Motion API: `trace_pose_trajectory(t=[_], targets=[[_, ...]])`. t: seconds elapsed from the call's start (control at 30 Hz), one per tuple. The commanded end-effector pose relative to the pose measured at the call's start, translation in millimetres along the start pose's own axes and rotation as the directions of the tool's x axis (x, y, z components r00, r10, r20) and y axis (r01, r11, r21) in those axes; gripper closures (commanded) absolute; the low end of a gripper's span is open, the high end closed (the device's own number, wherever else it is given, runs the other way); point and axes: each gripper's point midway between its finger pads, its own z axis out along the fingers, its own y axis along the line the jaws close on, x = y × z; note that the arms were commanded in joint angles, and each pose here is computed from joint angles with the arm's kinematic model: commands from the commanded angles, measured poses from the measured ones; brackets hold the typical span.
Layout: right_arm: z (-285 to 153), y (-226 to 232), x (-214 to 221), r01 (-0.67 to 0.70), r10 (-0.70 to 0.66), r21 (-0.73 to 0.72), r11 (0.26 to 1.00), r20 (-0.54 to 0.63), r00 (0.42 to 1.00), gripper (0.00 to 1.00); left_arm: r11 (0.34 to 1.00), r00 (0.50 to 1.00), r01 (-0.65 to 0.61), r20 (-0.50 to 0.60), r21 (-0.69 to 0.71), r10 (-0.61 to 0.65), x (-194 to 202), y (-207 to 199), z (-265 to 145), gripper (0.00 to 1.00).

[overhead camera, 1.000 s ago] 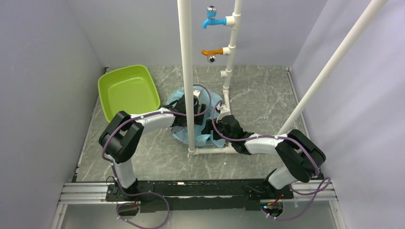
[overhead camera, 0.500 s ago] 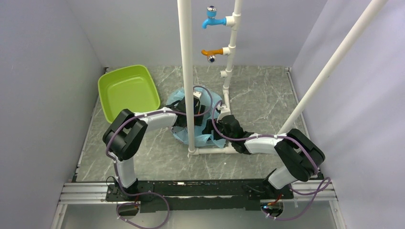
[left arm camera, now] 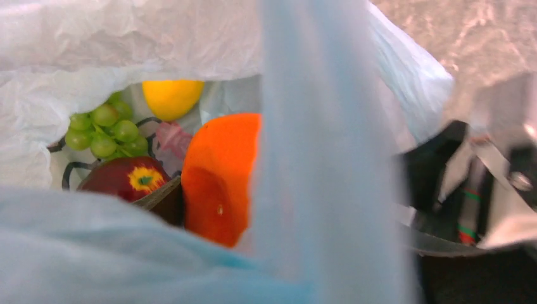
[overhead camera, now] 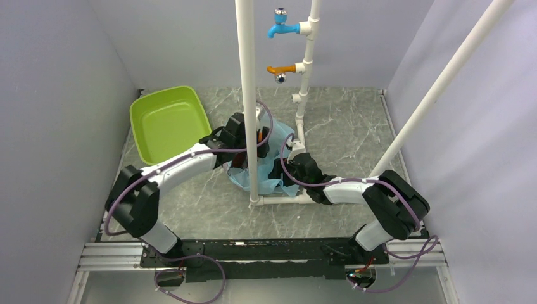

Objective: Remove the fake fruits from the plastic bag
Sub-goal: Take out the fake fruit from the plastic bag, then place the fake fruit in the bin.

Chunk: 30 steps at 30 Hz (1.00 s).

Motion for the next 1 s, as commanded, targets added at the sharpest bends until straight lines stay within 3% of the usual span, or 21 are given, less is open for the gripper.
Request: trace_pose_trajectory(t=[0.0, 0.37, 0.6, 0.77, 0.9, 0.97], targets=[[1.7, 10.7, -21.3, -0.004, 0.005, -0.034, 0.999, 0.053, 0.999, 0.32, 0.994, 0.999, 0.029, -0.017, 0.108, -0.028, 0.6, -19.5, -32.2, 0.66], [-0.3, 13.6, -28.4, 0.005, -0.003, -0.039, 0.999, 0.065, 0.998, 0.31, 0.943, 0.998, 0.024, -0.065, 0.332, -0.002, 26.3, -45.1, -105.1, 0.68], [-4.5, 13.2, -33.3, 0.015, -0.012, -0.033, 0.999, 0.082, 0.997, 0.3, 0.983, 0.996, 0.081, 0.017, 0.162, -0.085, 36.5, 9.9, -150.6, 0.69], [-6.3, 13.8, -36.9, 0.026, -0.023, -0.033, 0.999, 0.091, 0.996, 0.27, 0.989, 0.992, 0.099, 0.07, 0.114, -0.107, 34.7, 32.8, -178.8, 0.7], [-9.0, 15.5, -39.4, 0.033, -0.029, -0.042, 0.999, 0.104, 0.994, 0.24, 0.991, 0.988, 0.129, 0.085, -0.029, -0.126, 35.7, 62.2, -190.6, 0.8], [-10.2, 18.7, -41.6, 0.03, -0.023, -0.058, 0.998, 0.116, 0.993, 0.2, 0.983, 0.985, 0.154, 0.088, -0.1, -0.145, 37.1, 79.0, -192.5, 0.75]])
